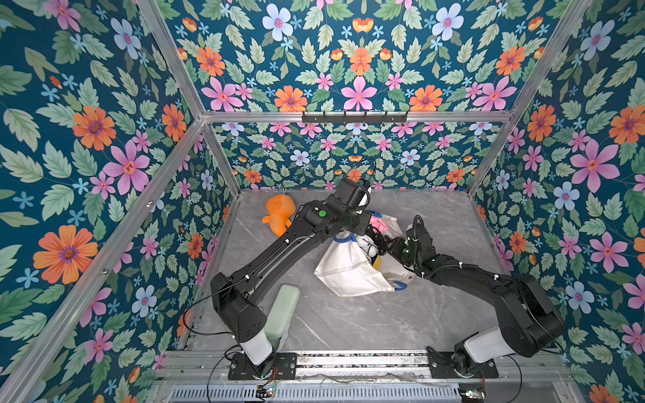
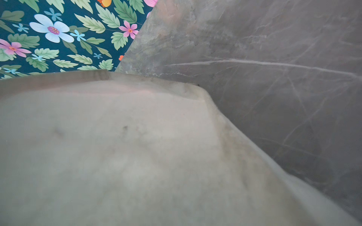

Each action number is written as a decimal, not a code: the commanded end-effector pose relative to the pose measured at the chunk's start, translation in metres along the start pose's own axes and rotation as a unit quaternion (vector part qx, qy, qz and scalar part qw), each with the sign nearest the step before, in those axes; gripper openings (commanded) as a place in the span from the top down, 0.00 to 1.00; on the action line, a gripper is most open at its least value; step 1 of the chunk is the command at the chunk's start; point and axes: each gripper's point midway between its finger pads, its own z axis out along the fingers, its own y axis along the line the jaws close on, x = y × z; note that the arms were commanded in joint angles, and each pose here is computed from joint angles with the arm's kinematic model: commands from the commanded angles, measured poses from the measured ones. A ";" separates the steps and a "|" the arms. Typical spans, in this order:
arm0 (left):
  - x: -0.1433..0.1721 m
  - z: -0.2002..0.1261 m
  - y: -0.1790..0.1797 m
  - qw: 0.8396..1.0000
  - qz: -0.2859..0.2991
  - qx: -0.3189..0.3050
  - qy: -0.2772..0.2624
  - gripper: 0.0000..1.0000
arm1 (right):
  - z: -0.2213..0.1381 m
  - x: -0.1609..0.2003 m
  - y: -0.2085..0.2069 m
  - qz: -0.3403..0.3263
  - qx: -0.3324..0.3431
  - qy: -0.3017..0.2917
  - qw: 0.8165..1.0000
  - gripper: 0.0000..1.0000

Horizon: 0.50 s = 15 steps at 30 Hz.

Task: Take the alarm clock out of the canvas bag
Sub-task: Pick up the alarm from the canvas bag.

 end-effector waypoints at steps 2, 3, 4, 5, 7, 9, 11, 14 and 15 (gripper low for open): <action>-0.032 -0.012 -0.005 0.998 -0.007 0.013 -0.062 1.00 | -0.001 -0.003 0.025 0.002 -0.056 0.000 0.998 0.64; -0.032 -0.012 -0.006 0.998 -0.007 0.014 -0.063 1.00 | 0.000 -0.003 0.026 0.002 -0.059 0.001 0.998 0.65; -0.033 -0.013 -0.006 0.998 -0.007 0.014 -0.064 1.00 | 0.000 -0.002 0.027 0.001 -0.062 0.002 0.998 0.66; -0.033 -0.013 -0.006 0.998 -0.008 0.015 -0.065 1.00 | 0.001 -0.002 0.027 0.001 -0.063 0.002 0.998 0.67; -0.033 -0.013 -0.007 0.998 -0.010 0.016 -0.064 1.00 | 0.001 -0.002 0.027 0.000 -0.063 0.002 0.998 0.70; -0.032 -0.011 -0.007 0.998 -0.010 0.018 -0.062 1.00 | 0.001 -0.004 0.028 -0.001 -0.064 -0.001 0.998 0.71; -0.030 -0.010 -0.008 0.998 -0.010 0.021 -0.059 1.00 | 0.003 -0.005 0.026 -0.006 -0.059 -0.004 0.998 0.75; -0.031 -0.010 -0.011 0.998 -0.010 0.027 -0.059 1.00 | 0.007 -0.009 0.021 -0.008 -0.041 0.003 0.999 0.82; -0.032 -0.010 -0.011 0.998 -0.009 0.028 -0.059 1.00 | 0.008 -0.010 0.022 -0.007 -0.042 0.004 0.999 0.84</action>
